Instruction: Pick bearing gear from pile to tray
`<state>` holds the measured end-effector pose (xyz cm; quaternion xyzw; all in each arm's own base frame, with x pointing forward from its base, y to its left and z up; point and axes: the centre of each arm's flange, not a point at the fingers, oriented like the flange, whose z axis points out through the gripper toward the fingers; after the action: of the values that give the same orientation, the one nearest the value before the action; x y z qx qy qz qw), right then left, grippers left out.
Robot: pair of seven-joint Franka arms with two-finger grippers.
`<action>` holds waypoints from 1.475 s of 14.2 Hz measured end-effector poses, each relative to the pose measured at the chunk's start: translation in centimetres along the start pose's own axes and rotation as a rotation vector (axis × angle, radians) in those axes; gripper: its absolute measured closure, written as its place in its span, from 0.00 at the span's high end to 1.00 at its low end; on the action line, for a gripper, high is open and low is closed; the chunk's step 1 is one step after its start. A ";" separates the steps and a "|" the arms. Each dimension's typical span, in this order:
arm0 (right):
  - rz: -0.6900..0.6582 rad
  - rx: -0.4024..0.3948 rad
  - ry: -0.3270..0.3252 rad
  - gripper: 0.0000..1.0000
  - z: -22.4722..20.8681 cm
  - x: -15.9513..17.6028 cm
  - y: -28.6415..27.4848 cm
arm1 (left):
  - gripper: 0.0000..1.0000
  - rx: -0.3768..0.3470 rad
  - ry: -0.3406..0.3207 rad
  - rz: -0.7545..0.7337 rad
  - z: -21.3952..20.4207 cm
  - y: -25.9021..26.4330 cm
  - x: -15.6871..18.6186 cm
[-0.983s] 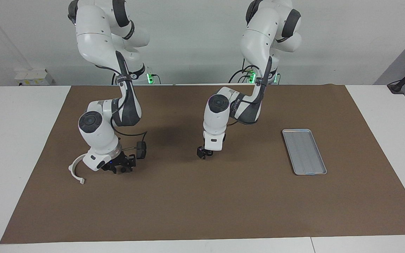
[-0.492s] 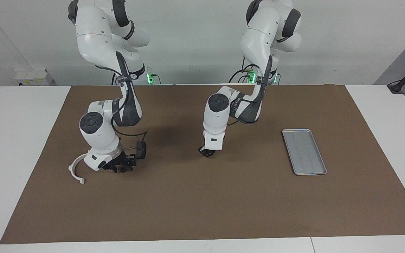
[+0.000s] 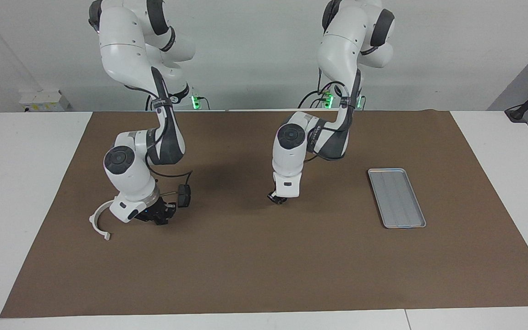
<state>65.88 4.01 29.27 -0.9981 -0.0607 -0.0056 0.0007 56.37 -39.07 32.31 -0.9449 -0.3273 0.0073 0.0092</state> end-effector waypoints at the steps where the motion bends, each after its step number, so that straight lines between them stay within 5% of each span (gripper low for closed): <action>1: -0.008 0.000 0.004 0.23 -0.1 0.1 0.0 | 0.35 0.012 -0.001 -0.006 -0.8 -0.7 0.4; 5: -0.010 -0.005 0.049 0.23 -3.5 1.4 0.1 | 0.35 0.040 -0.013 0.032 -2.9 -5.7 4.2; 9: -0.006 0.000 0.047 0.23 -12.3 3.5 -2.3 | 0.35 0.036 -0.031 0.128 -5.6 -13.7 11.0; 14: 0.092 0.021 0.045 0.23 -21.6 4.3 -16.9 | 0.35 0.056 -0.082 0.275 -4.0 -22.2 17.9; 18: 0.125 0.024 0.041 0.23 -20.8 0.7 -32.6 | 0.35 0.045 -0.096 0.361 -3.6 -26.5 22.0; 21: 0.137 0.004 0.045 0.23 -19.0 -1.7 -39.0 | 0.35 0.023 -0.069 0.393 -3.0 -28.3 23.2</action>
<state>59.25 42.48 48.27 -0.9996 0.0079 -0.0280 0.0045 57.13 -2.55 35.73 -0.9895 -0.1368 0.0452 0.0069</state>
